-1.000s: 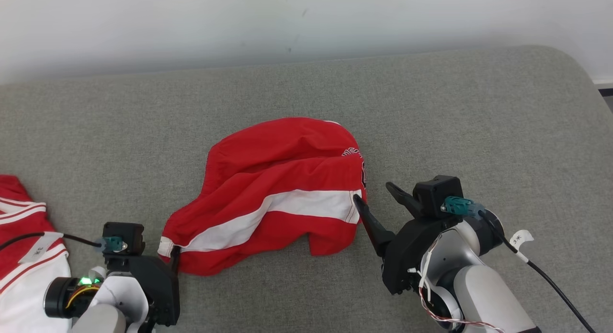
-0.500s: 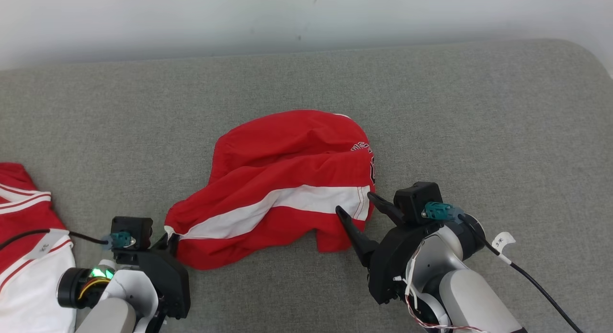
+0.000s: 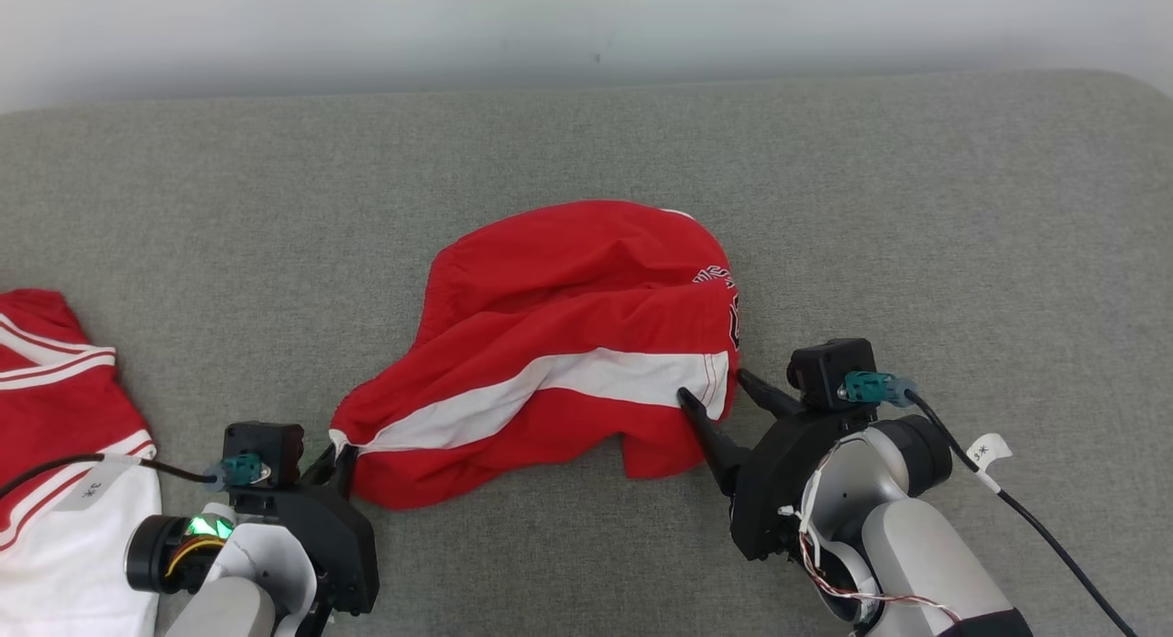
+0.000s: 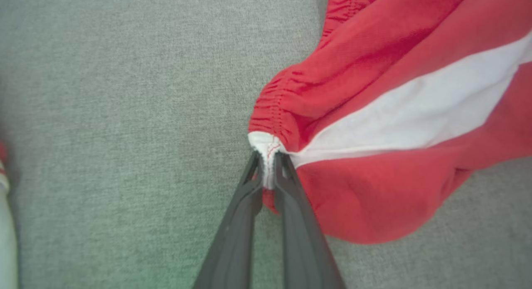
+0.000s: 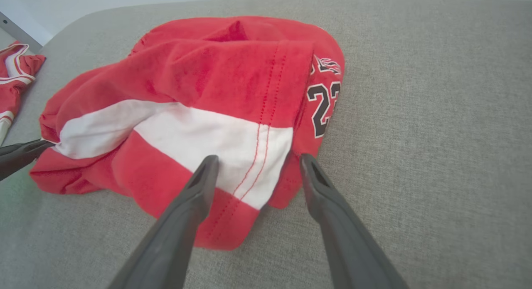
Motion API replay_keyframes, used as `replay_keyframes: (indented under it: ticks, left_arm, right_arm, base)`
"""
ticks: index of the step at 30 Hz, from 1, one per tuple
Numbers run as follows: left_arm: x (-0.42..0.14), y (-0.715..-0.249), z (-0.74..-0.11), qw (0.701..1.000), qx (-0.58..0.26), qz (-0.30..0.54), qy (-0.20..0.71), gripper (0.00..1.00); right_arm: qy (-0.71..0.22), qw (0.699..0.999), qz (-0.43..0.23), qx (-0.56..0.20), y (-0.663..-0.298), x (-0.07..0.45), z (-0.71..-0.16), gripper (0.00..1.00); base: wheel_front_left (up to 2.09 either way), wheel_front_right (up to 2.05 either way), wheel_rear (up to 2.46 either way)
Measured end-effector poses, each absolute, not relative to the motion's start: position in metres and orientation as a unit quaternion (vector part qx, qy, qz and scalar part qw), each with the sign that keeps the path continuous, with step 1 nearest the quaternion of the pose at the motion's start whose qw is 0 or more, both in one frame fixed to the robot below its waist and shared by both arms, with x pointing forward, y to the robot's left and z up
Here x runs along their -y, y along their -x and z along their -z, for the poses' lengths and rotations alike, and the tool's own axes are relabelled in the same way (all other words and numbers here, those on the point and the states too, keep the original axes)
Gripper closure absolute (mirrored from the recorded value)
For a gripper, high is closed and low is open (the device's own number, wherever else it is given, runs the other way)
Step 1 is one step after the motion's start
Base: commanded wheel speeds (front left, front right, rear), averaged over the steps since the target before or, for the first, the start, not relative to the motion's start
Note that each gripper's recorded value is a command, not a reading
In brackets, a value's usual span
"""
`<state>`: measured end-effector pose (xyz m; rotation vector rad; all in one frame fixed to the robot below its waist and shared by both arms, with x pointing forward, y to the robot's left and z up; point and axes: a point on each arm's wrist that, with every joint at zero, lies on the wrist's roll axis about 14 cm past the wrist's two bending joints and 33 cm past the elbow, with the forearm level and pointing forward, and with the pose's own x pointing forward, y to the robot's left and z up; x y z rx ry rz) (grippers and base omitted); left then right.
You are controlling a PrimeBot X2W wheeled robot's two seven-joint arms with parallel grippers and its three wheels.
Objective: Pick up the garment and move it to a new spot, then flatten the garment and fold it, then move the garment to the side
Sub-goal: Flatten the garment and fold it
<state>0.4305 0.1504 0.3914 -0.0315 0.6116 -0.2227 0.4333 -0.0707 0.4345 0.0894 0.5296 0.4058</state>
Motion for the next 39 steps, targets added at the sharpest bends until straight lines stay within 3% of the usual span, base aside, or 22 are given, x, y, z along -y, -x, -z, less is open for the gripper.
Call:
replay_keyframes:
  ticks: [5, 8, 9, 11, 13, 14, 24, 28, 33, 39]
  left_arm:
    - [-0.152, -0.431, -0.39, 0.947, -0.301, 0.107, 0.017, 1.0]
    - [-0.153, -0.43, -0.391, 0.948, -0.3, 0.106, 0.017, 1.0]
    - [-0.153, -0.43, -0.391, 0.948, -0.3, 0.106, 0.017, 1.0]
    - [-0.153, -0.43, -0.392, 0.948, -0.299, 0.106, 0.017, 1.0]
    - [-0.153, -0.43, -0.393, 0.949, -0.297, 0.106, 0.019, 1.0]
    - [-0.153, -0.43, -0.394, 0.95, -0.295, 0.105, 0.02, 1.0]
    - [-0.15, -0.441, -0.428, 0.969, -0.217, 0.091, 0.073, 1.0]
    - [-0.141, -0.453, -0.467, 0.977, -0.127, 0.09, 0.147, 1.0]
    - [-0.135, -0.469, -0.507, 0.966, -0.053, 0.093, 0.237, 1.0]
    - [-0.125, -0.518, -0.563, 0.941, 0.013, 0.121, 0.314, 1.0]
  right_arm:
    - [-0.057, 0.938, -0.207, -0.271, -0.434, 0.063, -0.425, 0.07]
    - [-0.059, 0.937, -0.212, -0.272, -0.433, 0.06, -0.423, 0.23]
    - [-0.058, 0.937, -0.212, -0.27, -0.434, 0.06, -0.424, 0.46]
    - [-0.057, 0.939, -0.212, -0.265, -0.436, 0.06, -0.426, 0.59]
    - [-0.055, 0.939, -0.211, -0.266, -0.435, 0.061, -0.426, 0.83]
    - [-0.054, 0.94, -0.21, -0.264, -0.435, 0.061, -0.427, 1.0]
    - [-0.067, 0.957, -0.188, -0.211, -0.439, 0.076, -0.455, 1.0]
    - [-0.079, 0.97, -0.17, -0.156, -0.448, 0.09, -0.485, 1.0]
    - [-0.074, 0.977, -0.172, -0.099, -0.462, 0.092, -0.522, 1.0]
    - [-0.061, 0.975, -0.211, -0.023, -0.508, 0.085, -0.583, 1.0]
  base:
    - [0.0, 0.0, 0.0]
    - [0.0, 0.0, 0.0]
    - [0.0, 0.0, 0.0]
    - [0.0, 0.0, 0.0]
    - [0.0, 0.0, 0.0]
    - [0.0, 0.0, 0.0]
    - [0.0, 0.0, 0.0]
    - [0.0, 0.0, 0.0]
    - [0.0, 0.0, 0.0]
    - [0.0, 0.0, 0.0]
